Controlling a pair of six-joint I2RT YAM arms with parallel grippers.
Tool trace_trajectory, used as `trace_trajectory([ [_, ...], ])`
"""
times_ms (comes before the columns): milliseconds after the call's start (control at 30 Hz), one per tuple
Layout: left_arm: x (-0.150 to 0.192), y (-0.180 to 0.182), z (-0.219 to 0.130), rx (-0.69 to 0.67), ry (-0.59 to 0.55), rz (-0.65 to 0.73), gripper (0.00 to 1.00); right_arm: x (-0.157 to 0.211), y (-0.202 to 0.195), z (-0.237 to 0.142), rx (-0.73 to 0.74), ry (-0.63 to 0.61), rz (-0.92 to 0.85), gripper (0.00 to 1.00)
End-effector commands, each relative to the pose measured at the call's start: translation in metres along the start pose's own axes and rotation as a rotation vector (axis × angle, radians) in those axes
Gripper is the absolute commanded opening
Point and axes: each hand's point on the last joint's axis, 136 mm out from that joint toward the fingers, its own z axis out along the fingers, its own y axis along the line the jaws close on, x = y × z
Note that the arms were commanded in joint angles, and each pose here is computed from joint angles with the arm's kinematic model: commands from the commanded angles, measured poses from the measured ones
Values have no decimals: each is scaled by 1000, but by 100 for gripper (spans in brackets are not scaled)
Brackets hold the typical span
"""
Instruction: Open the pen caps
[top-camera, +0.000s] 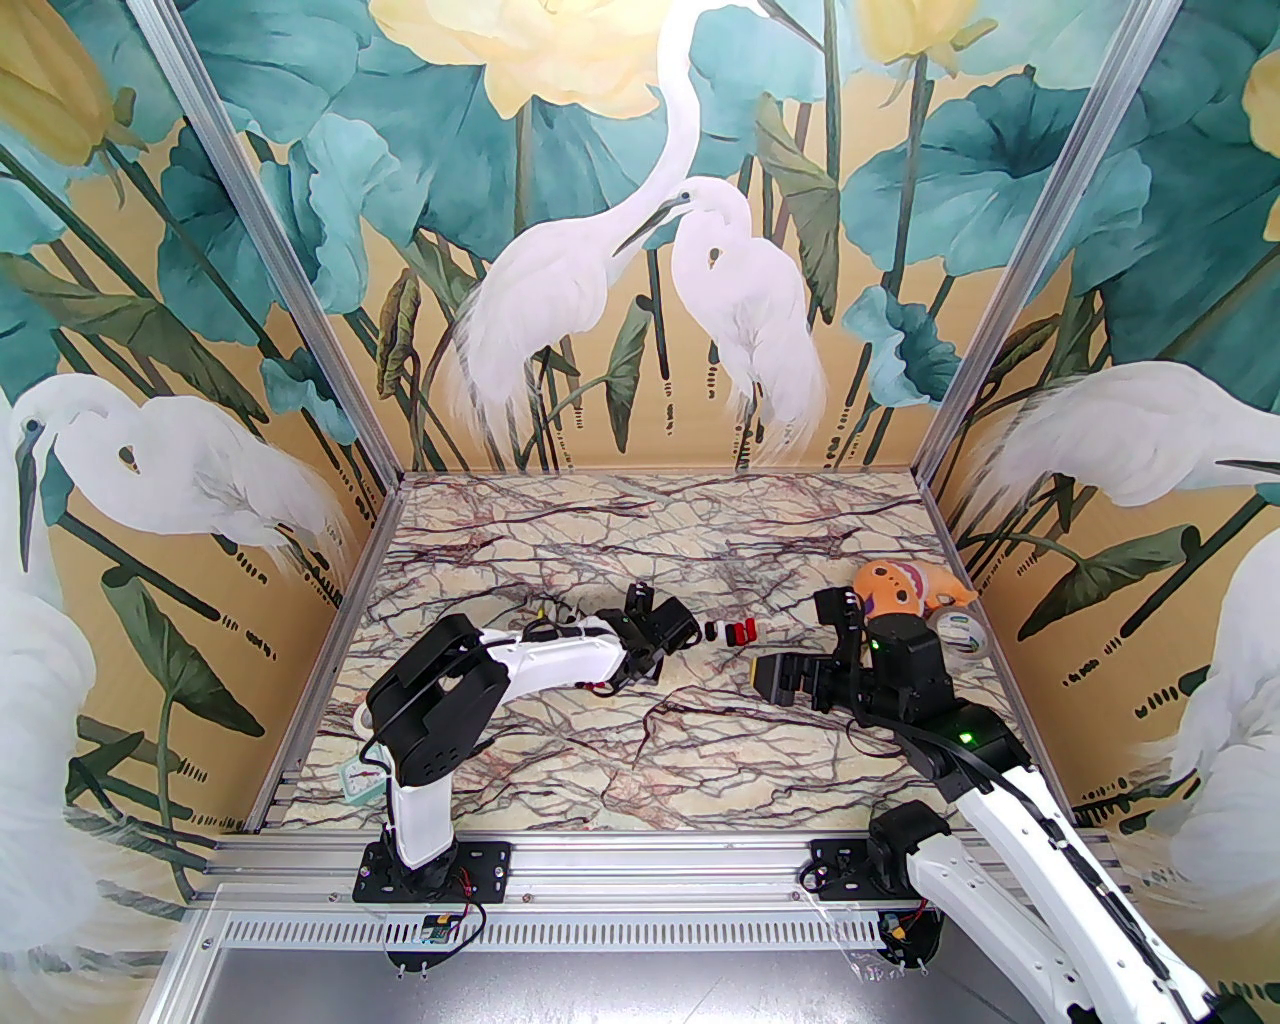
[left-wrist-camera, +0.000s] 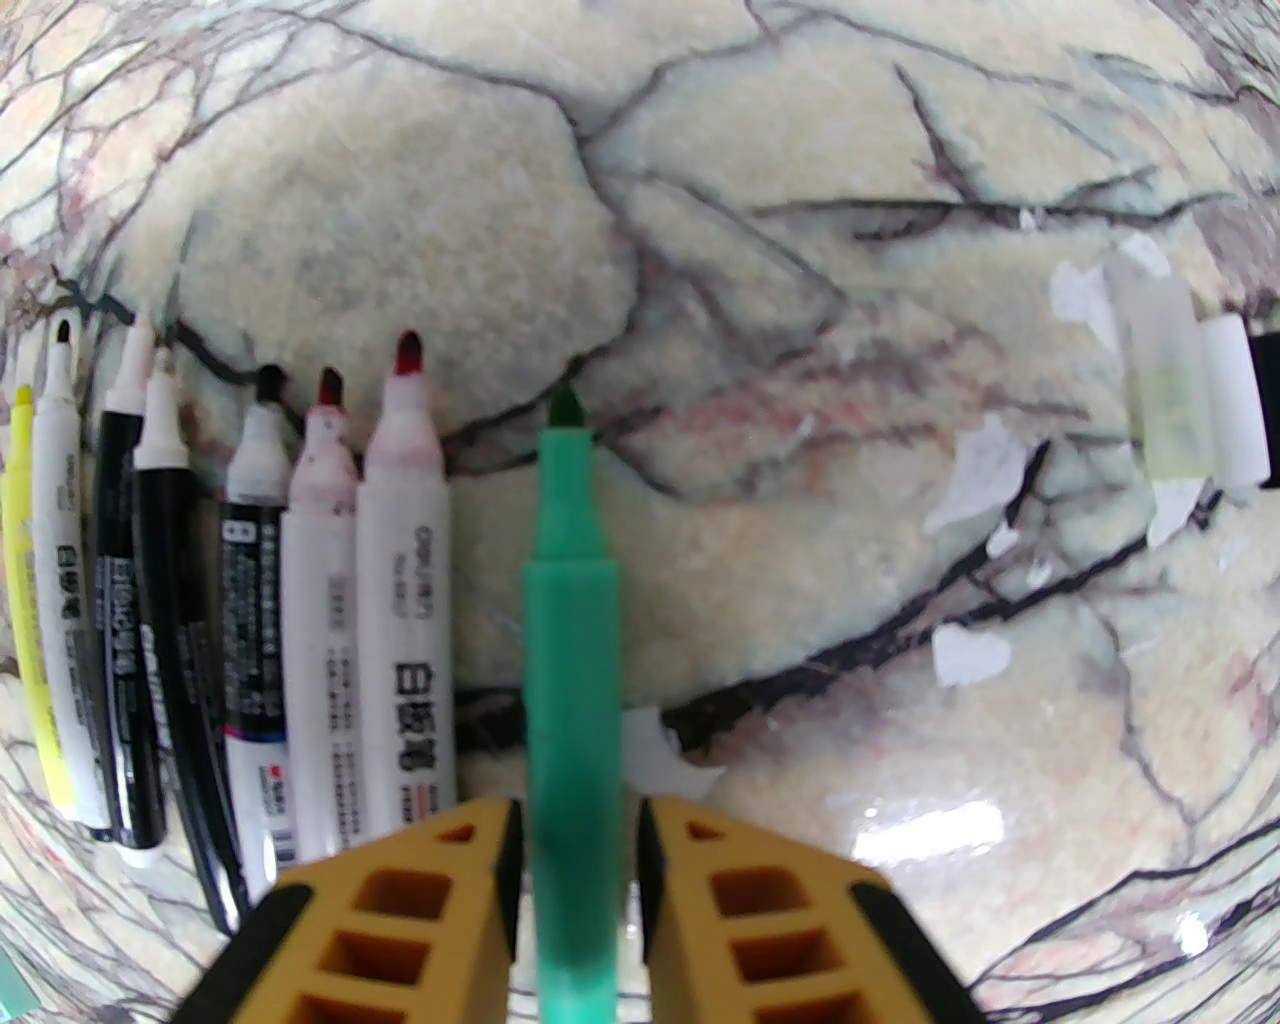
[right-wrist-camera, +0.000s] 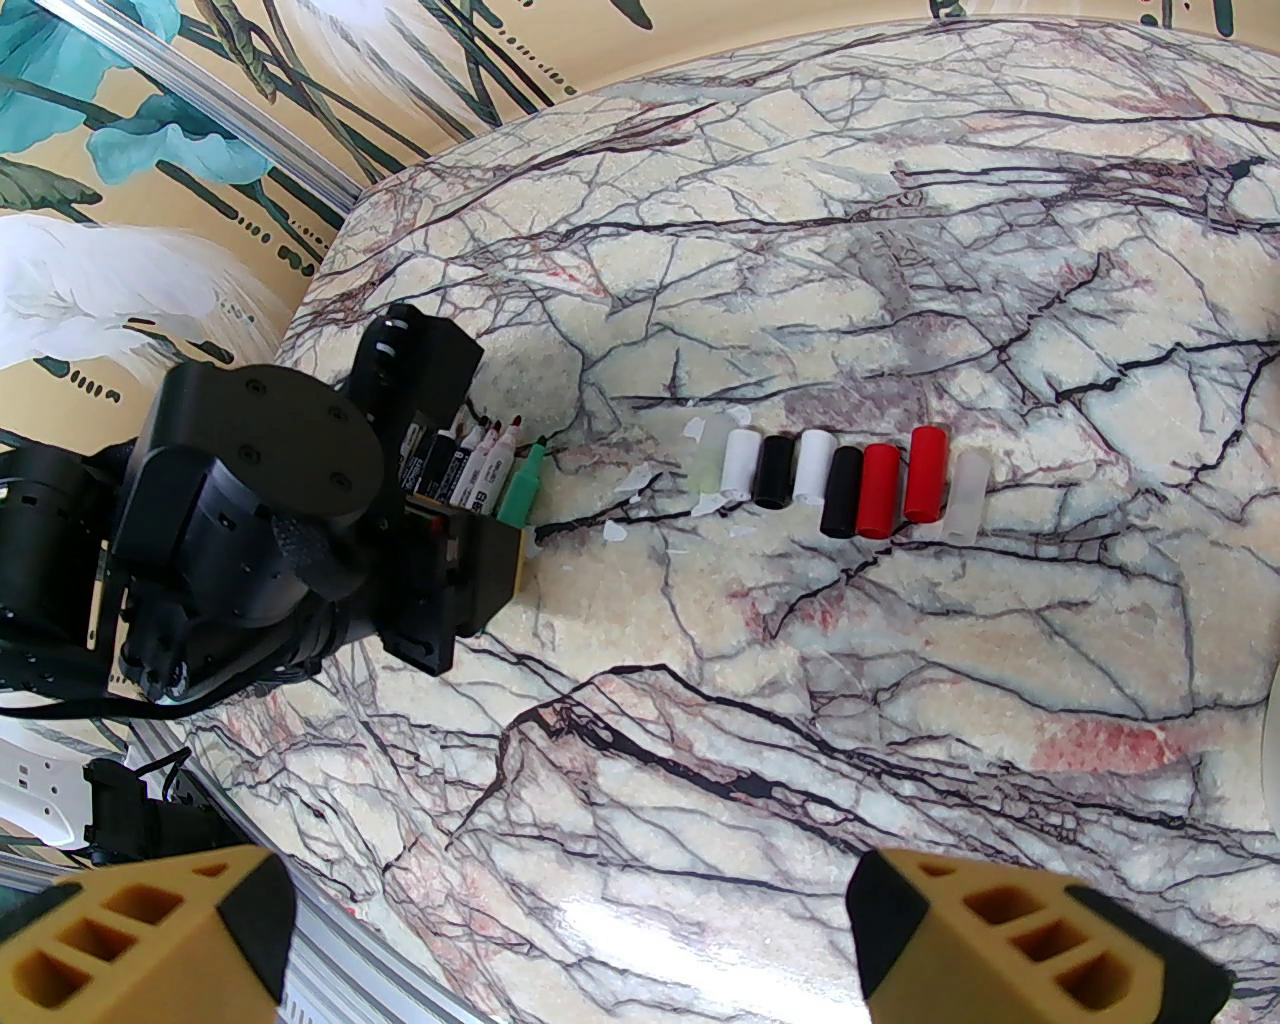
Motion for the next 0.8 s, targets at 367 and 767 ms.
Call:
trace_trajectory([
  [367, -46, 25, -80, 122, -139, -87, 65, -7, 6, -8, -5, -31, -14, 99],
  [767, -76, 107, -137, 320, -348, -269, 100, -43, -3, -23, 107, -183, -27, 99],
])
